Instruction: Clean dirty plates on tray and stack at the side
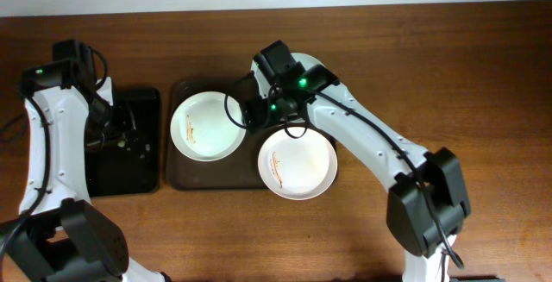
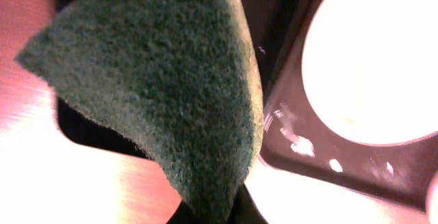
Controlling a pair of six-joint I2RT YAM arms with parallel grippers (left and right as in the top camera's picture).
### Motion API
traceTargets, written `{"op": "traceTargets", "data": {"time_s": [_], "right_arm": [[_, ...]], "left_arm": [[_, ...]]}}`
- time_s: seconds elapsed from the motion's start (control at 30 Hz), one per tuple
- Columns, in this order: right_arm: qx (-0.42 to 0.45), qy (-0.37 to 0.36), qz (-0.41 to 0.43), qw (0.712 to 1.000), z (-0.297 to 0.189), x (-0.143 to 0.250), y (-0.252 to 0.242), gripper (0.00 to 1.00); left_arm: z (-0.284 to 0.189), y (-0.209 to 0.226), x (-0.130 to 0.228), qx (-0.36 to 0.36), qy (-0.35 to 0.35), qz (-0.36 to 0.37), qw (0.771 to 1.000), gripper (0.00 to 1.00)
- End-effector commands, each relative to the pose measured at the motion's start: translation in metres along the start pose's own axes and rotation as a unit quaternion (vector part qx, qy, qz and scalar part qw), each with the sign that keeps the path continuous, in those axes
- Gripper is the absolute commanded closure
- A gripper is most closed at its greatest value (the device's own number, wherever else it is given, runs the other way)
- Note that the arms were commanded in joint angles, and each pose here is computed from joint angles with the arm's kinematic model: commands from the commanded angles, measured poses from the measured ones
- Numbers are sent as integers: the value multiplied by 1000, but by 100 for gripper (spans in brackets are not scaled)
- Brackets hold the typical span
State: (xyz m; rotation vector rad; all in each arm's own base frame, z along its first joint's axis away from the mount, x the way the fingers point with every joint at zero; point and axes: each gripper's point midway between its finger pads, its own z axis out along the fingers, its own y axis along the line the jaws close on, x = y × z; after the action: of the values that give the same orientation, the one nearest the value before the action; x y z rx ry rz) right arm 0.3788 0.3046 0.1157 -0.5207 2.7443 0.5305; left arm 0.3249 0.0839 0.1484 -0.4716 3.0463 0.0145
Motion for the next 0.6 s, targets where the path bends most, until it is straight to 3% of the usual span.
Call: {"op": "traceTargets", "data": {"time_s": [0.0,0.1,0.17,0.37,0.5,0.57], "right_arm": [[7,-2,29,1000,24,-7,-10,32],[-30,-12,52,998,50,-16,0,60],[-35,-23,71,997,70,-23,-2,62],[-32,-9,77,996,110,-12,-5,65],[-31,-10,83,996,124,-11,-9,75],[-29,-7,89,996,127,-10,-10,92]], "left_arm": [[-12,-35,-4,94,-23,59,994,99],[-14,-60,-14,108,-52,116,986,99],[-14,-77,-16,108,-66,167,978,99],[-17,-101,-33,107,-109,199,968,99],[-11,-101,-32,107,-103,200,968,99],[0,-102,-25,107,-89,202,969,99]]}}
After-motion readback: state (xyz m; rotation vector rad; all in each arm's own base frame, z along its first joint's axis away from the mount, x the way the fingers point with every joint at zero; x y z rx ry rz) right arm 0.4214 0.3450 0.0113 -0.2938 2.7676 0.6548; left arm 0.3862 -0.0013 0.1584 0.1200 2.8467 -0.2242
